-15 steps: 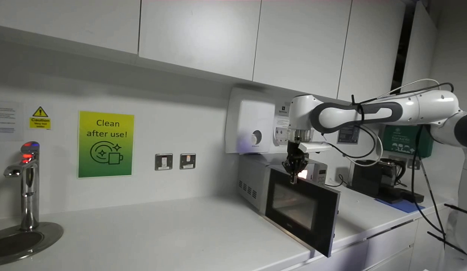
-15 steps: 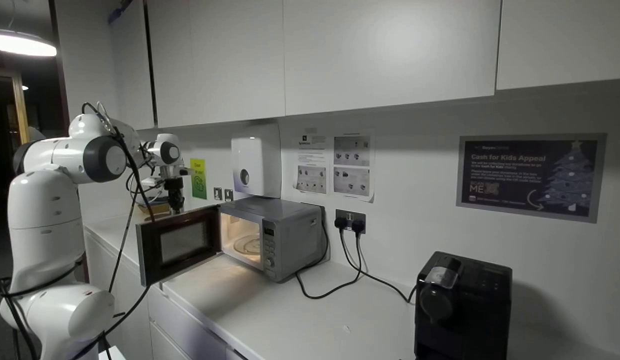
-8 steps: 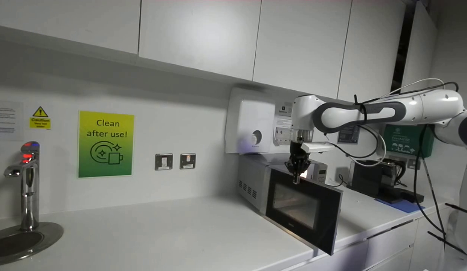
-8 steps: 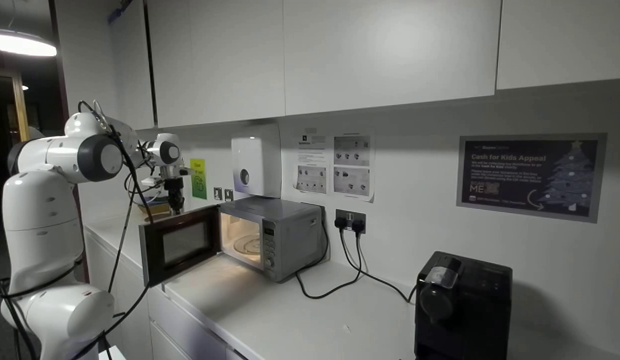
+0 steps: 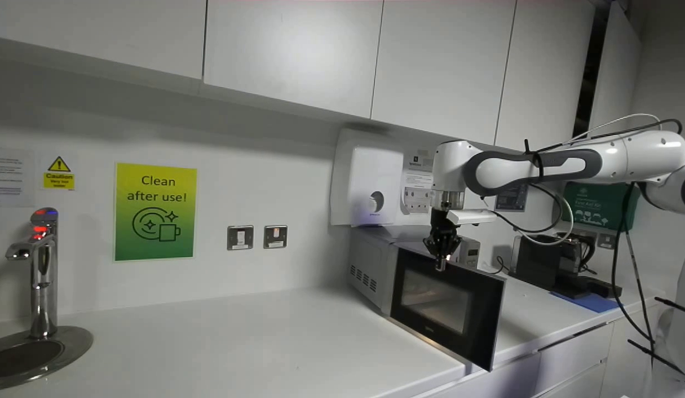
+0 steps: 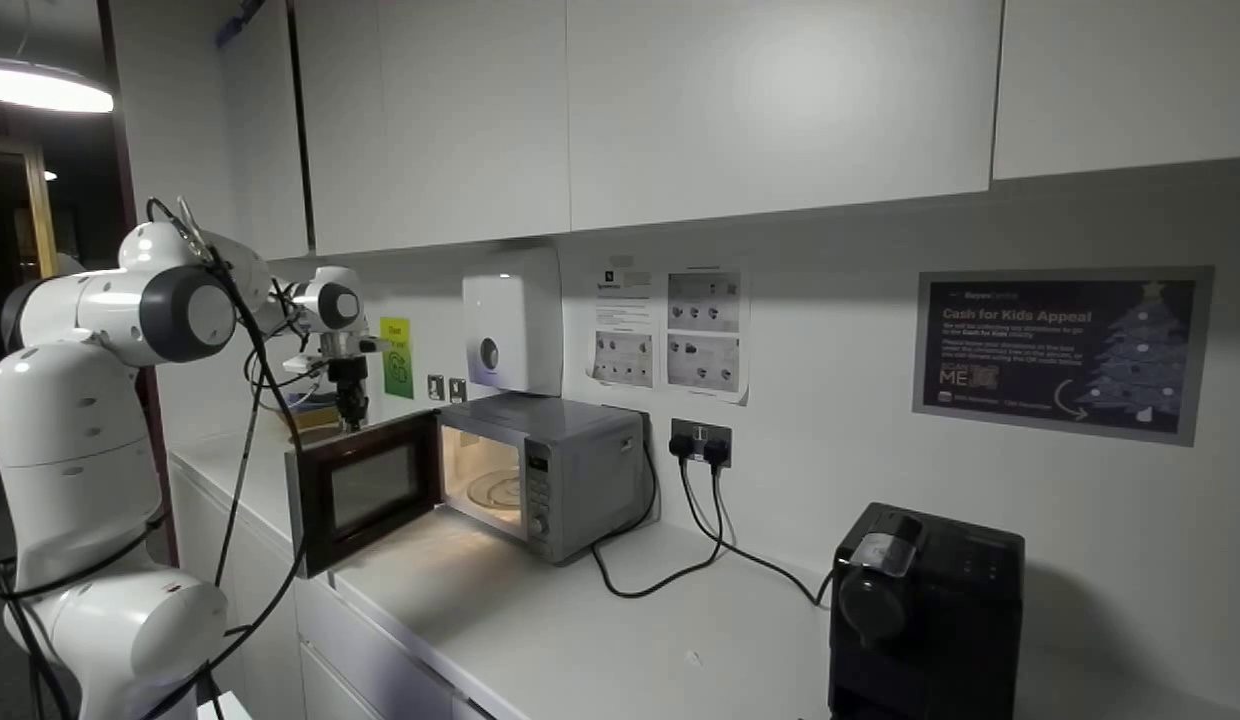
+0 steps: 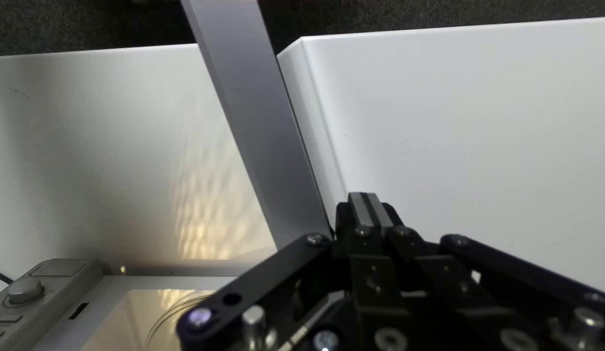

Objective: Close the microwave fully

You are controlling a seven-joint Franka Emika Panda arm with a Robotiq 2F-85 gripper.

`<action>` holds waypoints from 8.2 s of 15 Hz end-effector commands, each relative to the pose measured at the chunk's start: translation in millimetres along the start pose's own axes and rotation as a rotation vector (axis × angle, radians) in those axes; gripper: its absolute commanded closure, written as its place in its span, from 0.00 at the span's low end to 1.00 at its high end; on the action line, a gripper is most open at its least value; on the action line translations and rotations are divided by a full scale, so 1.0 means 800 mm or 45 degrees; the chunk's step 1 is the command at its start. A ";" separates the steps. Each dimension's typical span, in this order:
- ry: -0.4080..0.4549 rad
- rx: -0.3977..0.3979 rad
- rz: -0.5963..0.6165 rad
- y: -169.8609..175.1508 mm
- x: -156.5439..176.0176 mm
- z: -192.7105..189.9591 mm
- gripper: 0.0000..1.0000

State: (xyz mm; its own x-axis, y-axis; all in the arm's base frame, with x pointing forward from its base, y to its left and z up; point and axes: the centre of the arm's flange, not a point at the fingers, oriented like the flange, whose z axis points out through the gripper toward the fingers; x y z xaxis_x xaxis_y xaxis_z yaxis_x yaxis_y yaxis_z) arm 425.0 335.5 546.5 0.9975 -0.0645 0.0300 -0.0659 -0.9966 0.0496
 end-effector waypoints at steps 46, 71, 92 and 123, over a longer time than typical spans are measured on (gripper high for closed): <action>0.037 -0.030 0.248 0.107 -0.056 -0.002 1.00; 0.028 0.005 0.371 0.162 -0.077 0.005 1.00; 0.025 0.033 0.458 0.211 -0.095 0.017 1.00; 0.022 0.031 0.553 0.261 -0.073 0.029 1.00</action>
State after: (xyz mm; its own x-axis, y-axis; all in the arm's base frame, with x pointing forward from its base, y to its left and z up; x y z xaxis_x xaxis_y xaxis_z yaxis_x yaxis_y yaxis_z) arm 350.9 138.7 535.6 0.8723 -0.4873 0.0400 -0.4885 -0.8720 0.0297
